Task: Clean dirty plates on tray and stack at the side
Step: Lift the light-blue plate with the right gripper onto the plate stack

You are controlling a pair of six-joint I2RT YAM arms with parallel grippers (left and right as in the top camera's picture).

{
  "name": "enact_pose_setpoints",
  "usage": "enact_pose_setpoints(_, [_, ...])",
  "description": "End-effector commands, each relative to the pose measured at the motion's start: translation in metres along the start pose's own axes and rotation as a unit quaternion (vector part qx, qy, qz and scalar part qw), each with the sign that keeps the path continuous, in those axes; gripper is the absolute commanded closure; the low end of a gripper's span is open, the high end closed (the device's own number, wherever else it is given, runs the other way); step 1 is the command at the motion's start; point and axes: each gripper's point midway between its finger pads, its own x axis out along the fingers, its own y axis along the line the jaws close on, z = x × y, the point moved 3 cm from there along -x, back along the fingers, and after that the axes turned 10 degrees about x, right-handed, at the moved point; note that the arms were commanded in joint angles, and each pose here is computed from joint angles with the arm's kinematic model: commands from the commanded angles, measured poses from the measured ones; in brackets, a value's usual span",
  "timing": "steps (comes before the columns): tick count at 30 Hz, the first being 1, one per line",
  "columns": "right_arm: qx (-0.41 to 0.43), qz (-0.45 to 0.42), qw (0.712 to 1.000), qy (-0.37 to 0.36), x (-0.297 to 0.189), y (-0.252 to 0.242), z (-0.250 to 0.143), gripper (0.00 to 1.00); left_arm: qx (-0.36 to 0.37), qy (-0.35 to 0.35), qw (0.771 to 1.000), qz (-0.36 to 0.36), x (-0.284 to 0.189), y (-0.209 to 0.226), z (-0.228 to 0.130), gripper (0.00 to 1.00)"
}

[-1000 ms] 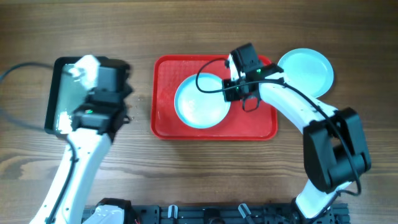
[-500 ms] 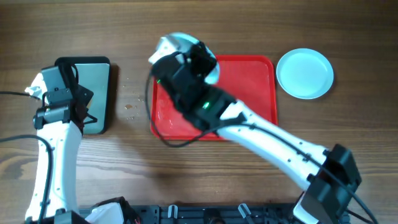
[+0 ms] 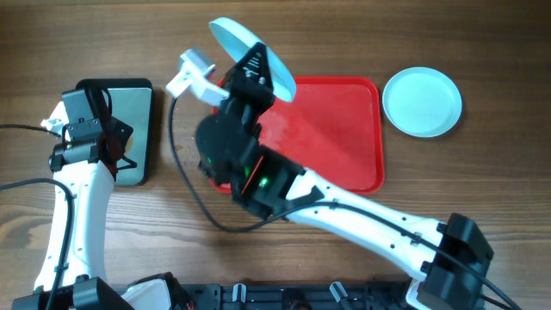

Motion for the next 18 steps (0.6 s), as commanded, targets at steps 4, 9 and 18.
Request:
enact_pose_setpoints(4, [0.058,0.160,0.981,0.094,0.039,0.095,-0.102,0.96,-0.006,0.002,1.000,0.000,0.002,0.000,0.000,0.96])
enact_pose_setpoints(9, [0.182,0.178,0.962,0.095,0.047,0.063,-0.095,0.96,-0.006,0.002,1.000,0.000,0.002,0.000,-0.001,0.96])
enact_pose_setpoints(18, [0.199,0.370,0.897,0.139,0.073,0.060,-0.139,0.96,-0.005,-0.001,1.000,-0.002,0.002,0.000,0.001,0.96])
